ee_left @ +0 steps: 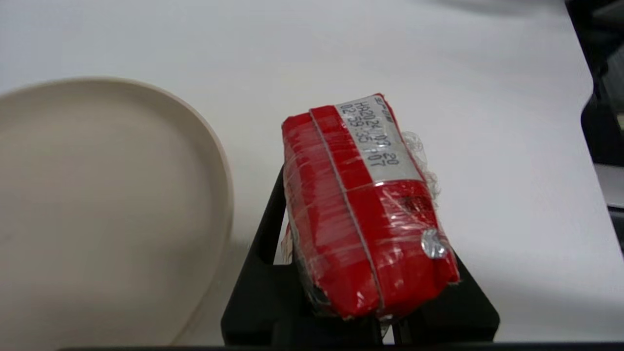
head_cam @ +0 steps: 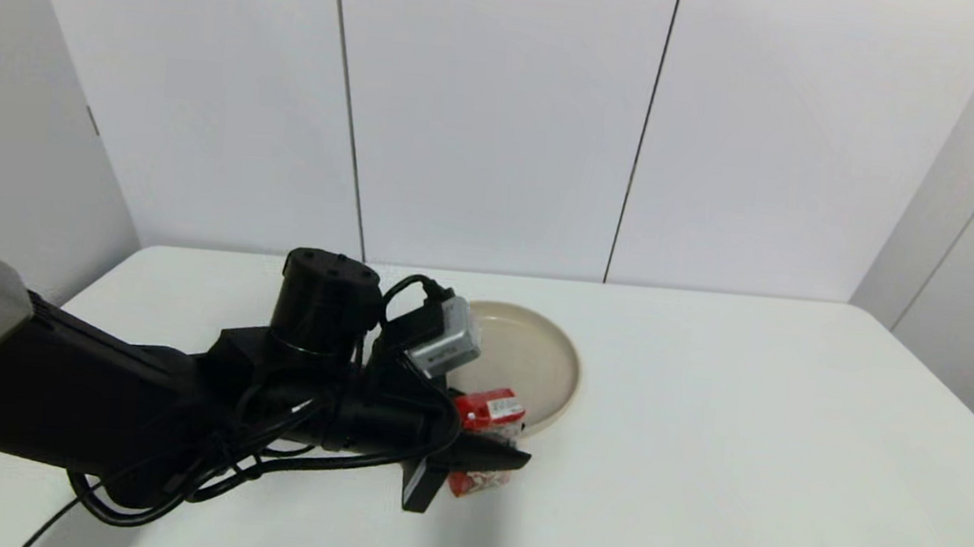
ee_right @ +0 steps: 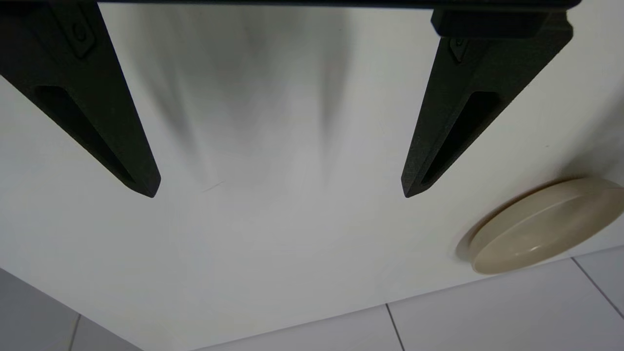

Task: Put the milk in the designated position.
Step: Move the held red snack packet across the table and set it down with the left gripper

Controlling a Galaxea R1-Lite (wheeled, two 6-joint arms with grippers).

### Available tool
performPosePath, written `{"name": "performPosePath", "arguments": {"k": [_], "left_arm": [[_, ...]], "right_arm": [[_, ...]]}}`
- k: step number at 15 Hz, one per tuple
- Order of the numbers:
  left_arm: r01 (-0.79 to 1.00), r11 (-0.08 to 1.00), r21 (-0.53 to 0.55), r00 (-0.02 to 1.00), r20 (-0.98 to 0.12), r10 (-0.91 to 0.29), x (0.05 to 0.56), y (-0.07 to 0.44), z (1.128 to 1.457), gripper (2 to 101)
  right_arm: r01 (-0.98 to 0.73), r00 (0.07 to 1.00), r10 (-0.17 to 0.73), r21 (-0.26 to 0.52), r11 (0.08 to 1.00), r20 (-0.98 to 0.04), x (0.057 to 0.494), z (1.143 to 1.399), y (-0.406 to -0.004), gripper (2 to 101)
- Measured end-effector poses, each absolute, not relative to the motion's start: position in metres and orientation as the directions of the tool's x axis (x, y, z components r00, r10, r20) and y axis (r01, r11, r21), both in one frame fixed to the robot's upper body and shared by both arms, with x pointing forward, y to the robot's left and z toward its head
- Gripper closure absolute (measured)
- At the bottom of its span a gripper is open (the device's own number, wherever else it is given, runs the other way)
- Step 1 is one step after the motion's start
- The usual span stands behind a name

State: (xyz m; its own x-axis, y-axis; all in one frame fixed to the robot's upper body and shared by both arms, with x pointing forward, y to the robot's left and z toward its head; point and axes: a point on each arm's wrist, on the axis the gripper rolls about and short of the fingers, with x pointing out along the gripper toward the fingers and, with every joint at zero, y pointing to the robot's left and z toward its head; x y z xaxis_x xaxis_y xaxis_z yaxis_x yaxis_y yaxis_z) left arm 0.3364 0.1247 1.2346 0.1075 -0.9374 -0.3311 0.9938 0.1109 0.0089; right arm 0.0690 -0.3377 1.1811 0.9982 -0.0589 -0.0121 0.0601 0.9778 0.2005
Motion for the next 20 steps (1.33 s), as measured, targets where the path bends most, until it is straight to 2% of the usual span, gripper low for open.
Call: {"name": "performPosePath", "arguments": {"k": [3,6,20], "left_arm": [[0.995,0.088,0.051,0.1,-0.345,-0.933,0.346,0.13,1.222,76.4],[0.997,0.059,0.046,0.072,-0.349,-0.934,0.353,0.129,1.214,76.4],[0.994,0.056,0.098,0.085,-0.321,-0.943,0.369,0.118,1.208,76.4]], "right_arm": [[0.061,0.998,-0.06,0.2,0.978,-0.012,0.069,1.181,-0.338,4.3],[0.061,0.998,-0.06,0.201,0.978,-0.013,0.069,1.181,-0.338,4.3],[0.061,0.998,-0.06,0.2,0.978,-0.012,0.069,1.181,-0.338,4.3]]}}
